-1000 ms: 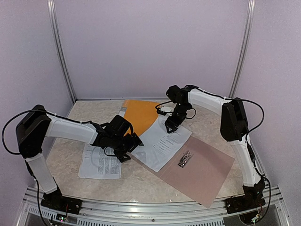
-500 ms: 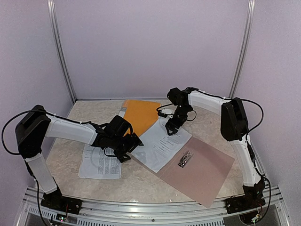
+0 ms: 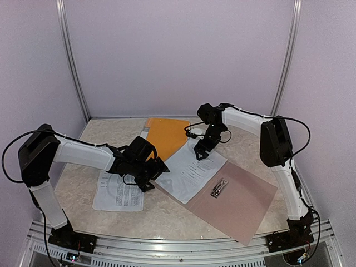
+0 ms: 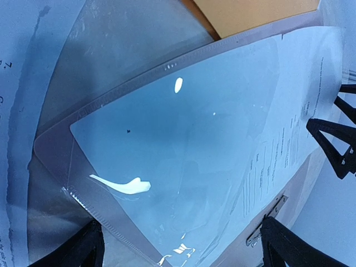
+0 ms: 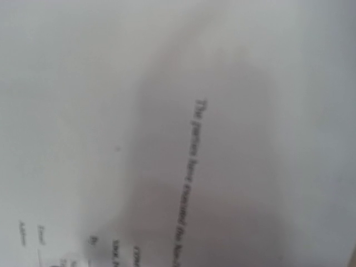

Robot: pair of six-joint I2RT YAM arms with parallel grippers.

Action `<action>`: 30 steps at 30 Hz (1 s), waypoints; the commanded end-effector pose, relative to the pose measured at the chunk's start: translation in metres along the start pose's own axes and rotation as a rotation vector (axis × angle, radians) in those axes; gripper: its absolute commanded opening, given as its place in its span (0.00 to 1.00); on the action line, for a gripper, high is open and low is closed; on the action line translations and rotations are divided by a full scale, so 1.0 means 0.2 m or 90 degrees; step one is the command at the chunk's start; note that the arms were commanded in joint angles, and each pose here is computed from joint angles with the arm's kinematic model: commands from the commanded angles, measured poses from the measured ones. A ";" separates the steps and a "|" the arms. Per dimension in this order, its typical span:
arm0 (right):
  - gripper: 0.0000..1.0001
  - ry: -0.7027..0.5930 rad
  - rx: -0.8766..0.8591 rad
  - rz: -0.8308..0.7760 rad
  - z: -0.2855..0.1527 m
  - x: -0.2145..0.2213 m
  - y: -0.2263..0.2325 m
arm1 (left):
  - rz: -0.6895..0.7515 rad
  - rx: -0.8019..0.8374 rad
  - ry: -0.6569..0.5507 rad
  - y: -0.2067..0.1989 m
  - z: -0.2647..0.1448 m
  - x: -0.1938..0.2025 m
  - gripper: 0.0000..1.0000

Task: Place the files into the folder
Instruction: Insert the folder to form pockets on the folder.

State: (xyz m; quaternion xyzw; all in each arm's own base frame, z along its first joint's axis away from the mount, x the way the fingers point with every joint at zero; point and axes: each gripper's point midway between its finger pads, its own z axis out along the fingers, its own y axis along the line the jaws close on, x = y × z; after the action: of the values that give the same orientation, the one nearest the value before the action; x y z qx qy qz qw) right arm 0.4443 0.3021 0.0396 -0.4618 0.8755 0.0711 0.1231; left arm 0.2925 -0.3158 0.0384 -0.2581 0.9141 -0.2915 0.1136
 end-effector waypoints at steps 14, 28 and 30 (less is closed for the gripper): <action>0.90 0.028 0.014 -0.022 0.04 0.01 0.05 | -0.005 -0.151 0.000 0.37 0.03 0.02 0.94; 0.96 -0.002 0.010 -0.053 0.03 -0.07 0.09 | -0.006 -0.151 0.000 0.37 0.03 0.01 0.94; 0.96 -0.004 0.001 -0.061 0.04 -0.08 0.11 | -0.006 -0.153 0.000 0.37 0.03 0.01 0.94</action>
State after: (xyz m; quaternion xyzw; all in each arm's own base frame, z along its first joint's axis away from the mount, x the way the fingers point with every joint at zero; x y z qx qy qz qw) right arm 0.4401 0.3109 0.0398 -0.4820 0.8656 0.0475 0.1275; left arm 0.2926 -0.3147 0.0389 -0.2586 0.9136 -0.2916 0.1160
